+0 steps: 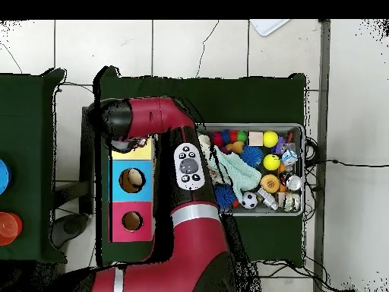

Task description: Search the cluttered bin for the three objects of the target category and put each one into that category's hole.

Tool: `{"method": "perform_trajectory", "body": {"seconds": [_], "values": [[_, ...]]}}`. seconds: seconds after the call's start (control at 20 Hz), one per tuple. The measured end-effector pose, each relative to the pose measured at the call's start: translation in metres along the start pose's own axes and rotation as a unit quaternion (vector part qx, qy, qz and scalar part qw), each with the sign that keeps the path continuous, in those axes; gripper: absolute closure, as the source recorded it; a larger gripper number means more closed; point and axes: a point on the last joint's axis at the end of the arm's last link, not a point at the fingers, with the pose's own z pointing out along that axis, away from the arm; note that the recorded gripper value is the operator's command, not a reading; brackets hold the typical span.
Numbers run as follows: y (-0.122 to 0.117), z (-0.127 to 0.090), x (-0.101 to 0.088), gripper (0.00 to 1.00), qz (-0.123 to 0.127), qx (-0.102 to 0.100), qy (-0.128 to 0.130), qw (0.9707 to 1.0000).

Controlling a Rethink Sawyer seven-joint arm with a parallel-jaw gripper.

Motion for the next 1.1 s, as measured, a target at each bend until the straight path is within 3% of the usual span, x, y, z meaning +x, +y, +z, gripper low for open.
{"method": "perform_trajectory", "body": {"seconds": [0.2, 0.45, 1.1], "values": [[0.002, 0.029, 0.000, 1.00, 0.002, -0.008, -0.002, 1.0000], [0.006, 0.026, -0.008, 1.00, 0.001, -0.013, -0.016, 0.9998], [0.008, 0.025, -0.008, 1.00, -0.002, -0.009, -0.015, 0.9998]]}}
